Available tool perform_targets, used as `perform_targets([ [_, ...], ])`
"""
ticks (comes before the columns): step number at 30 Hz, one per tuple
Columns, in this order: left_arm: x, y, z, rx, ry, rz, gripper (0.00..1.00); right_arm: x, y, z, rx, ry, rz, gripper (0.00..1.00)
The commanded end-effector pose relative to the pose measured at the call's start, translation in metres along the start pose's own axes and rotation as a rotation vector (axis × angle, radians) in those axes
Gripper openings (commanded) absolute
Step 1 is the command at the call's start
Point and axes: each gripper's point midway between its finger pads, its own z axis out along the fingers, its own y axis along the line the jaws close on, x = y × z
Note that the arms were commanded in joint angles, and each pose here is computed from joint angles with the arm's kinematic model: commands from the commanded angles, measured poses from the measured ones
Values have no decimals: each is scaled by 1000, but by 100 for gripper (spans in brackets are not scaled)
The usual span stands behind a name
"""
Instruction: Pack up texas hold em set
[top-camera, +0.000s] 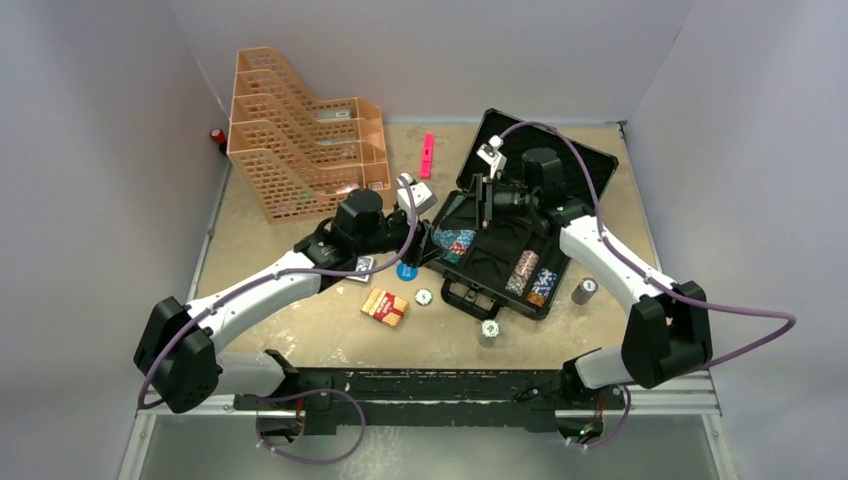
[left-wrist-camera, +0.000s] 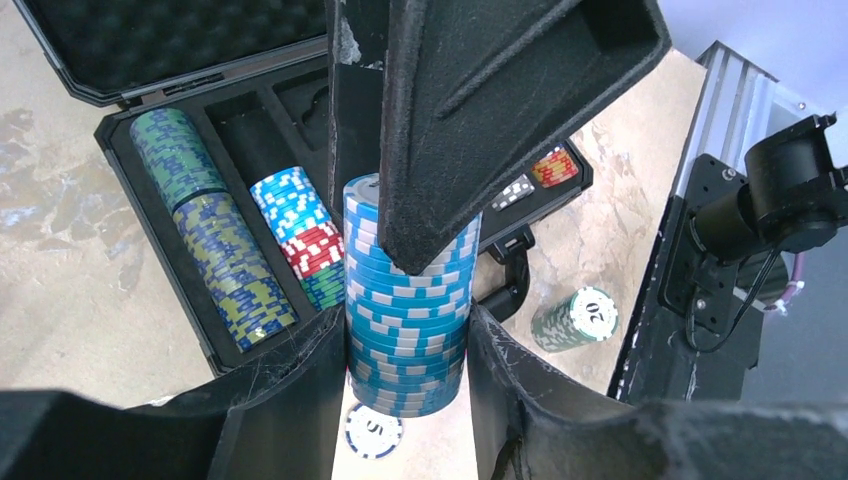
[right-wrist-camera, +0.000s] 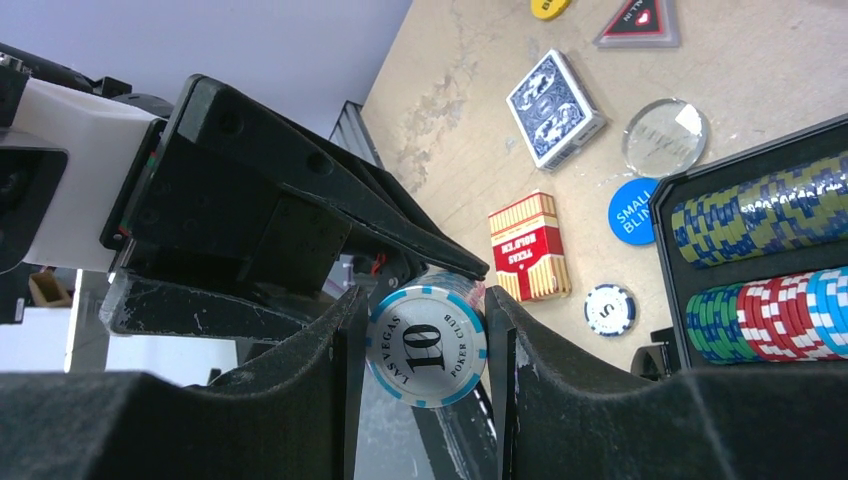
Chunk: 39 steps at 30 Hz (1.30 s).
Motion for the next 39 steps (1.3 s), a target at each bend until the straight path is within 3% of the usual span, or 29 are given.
perform_targets([
  [1, -15, -10, 8, 35, -75, -31, 38, -6, 36, -11, -87, -23, -59, 28],
  [5, -12, -13, 12, 53, -62, -35, 48, -6, 37, -11, -95, -27, -48, 28],
  [10, -12, -10, 16, 39, -70, -39, 47, -5, 39, -12, -101, -32, -40, 28],
  [11, -11, -11, 16, 43, -67, -31, 40, -5, 39, -12, -101, -35, -39, 28],
  [14, -14, -3, 13, 1, -72, 4, 1, -8, 35, -11, -76, -49, -42, 33],
  [16, -19, 4, 10, -46, -87, 9, 0, -14, 28, -12, -21, -85, -42, 45],
  [20, -30, 19, 7, -158, -133, -82, 0, -46, 3, -25, 200, -232, -68, 64],
  [23, -35, 35, 12, -263, -108, -210, 0, -81, -34, -58, 514, -428, -34, 66],
  [27, -31, 45, 30, -310, 15, -260, 0, -102, -60, -113, 816, -645, 27, 66],
  [31, -39, 57, 52, -337, 52, -280, 0, -97, -57, -152, 905, -805, 47, 66],
  [39, -47, 84, 110, -372, 142, -265, 0, -72, -46, -199, 956, -983, 90, 65],
])
